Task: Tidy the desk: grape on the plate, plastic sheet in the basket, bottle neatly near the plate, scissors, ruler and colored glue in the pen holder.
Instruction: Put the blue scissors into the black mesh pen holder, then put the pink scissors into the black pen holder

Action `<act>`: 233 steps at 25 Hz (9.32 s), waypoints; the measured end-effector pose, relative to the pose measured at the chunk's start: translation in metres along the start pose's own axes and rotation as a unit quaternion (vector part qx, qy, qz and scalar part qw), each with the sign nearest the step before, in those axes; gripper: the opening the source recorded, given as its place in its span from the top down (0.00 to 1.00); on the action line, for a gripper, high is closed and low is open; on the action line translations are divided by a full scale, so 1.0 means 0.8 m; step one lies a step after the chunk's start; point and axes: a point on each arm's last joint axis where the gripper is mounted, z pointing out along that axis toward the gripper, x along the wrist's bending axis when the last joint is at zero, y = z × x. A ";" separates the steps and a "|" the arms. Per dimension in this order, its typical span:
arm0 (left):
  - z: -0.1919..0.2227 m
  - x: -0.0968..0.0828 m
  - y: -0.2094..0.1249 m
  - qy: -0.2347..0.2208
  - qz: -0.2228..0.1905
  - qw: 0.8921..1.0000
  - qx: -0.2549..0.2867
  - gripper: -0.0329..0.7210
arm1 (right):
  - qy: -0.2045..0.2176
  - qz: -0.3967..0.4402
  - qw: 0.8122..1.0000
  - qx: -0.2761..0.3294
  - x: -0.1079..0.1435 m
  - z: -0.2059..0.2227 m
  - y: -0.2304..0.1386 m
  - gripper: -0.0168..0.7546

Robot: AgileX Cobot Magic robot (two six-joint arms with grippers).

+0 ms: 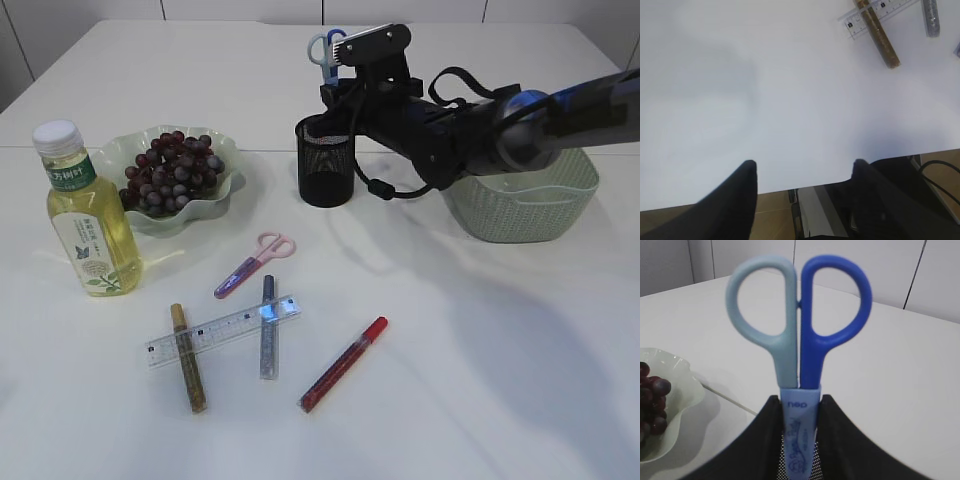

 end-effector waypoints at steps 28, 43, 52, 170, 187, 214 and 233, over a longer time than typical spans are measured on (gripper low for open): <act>0.000 0.000 0.001 0.001 0.001 1.000 -0.006 0.38 | 0.000 0.031 0.998 0.048 -0.001 0.008 -0.008 0.72; 0.000 0.000 0.002 0.002 0.001 1.000 -0.009 0.38 | 0.006 0.032 0.998 0.059 0.008 0.008 -0.010 0.72; 0.000 0.000 0.002 0.002 0.001 1.000 -0.009 0.38 | 0.006 0.032 0.997 0.076 0.008 0.008 -0.014 0.65; 0.337 -0.174 0.238 0.053 0.287 0.944 0.156 0.38 | 0.078 0.150 0.814 0.555 0.020 -0.421 0.110 0.62; 0.336 -0.158 0.246 0.016 0.233 0.959 0.160 0.38 | 0.079 0.149 0.815 0.555 0.020 -0.421 0.110 0.62; 0.372 -0.160 0.233 -0.005 0.216 0.957 0.192 0.38 | 0.083 0.154 0.814 0.554 0.021 -0.421 0.111 0.62; 0.372 -0.163 0.233 -0.013 0.210 0.959 0.189 0.44 | 0.084 0.153 0.814 0.554 0.021 -0.421 0.111 0.62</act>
